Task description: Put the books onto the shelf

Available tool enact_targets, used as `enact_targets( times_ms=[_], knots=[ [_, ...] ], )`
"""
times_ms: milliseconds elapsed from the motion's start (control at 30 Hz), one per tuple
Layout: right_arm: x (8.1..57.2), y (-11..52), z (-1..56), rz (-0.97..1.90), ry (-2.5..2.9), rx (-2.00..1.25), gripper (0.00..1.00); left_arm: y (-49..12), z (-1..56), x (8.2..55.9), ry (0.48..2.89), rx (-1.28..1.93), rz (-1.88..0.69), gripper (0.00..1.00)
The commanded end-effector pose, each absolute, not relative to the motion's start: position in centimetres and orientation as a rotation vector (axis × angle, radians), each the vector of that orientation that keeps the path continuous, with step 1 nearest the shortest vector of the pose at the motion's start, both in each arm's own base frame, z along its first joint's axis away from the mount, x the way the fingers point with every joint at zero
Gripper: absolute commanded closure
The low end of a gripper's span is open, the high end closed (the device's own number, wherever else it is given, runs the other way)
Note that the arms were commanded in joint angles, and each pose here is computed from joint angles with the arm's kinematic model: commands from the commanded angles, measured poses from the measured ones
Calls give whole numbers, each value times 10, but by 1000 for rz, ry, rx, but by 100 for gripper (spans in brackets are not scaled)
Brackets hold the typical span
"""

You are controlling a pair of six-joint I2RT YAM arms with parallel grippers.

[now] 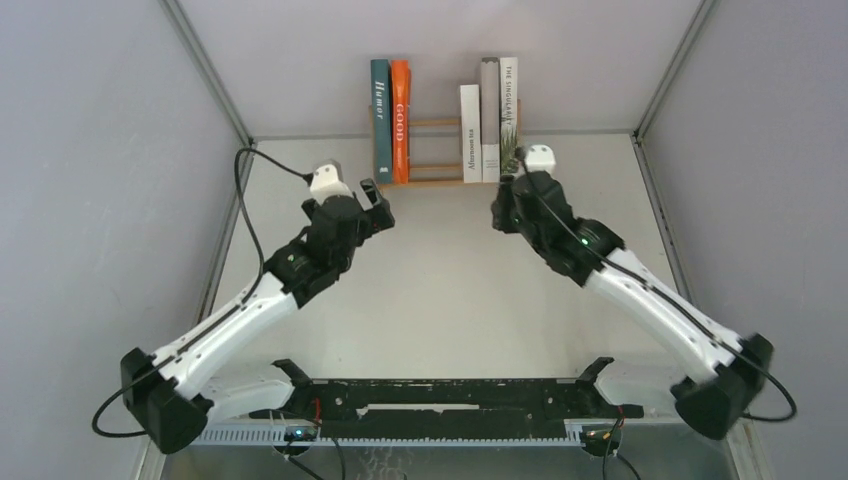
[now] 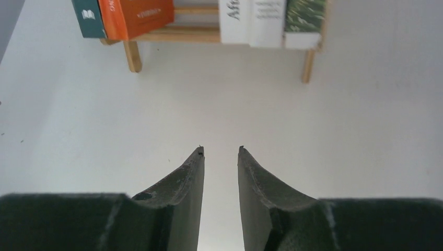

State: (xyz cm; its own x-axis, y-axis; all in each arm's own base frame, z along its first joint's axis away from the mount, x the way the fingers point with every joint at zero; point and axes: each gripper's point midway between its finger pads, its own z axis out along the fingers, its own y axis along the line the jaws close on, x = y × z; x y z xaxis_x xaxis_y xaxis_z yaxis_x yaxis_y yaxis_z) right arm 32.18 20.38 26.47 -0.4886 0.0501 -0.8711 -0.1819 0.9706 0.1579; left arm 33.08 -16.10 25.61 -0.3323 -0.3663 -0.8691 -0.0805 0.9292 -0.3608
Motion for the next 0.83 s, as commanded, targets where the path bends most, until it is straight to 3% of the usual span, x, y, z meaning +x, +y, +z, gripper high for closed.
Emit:
enact_targets(
  times_ms=[0,167,367,700,800],
  knots=[
    [286,164,276,305,2013,29,62,-132,257,296,1812,-438,-186,0],
    [267,132,275,282,1943,119,50,-124,247,266,1808,-399,-140,0],
    [266,112,275,217,1899,187,43,-109,233,251,1800,-354,-117,0],
    [275,86,259,31,1892,293,48,-95,223,246,1723,-255,-94,0],
    [278,84,256,10,1887,332,44,-94,218,245,1717,-259,-94,0]
  ],
)
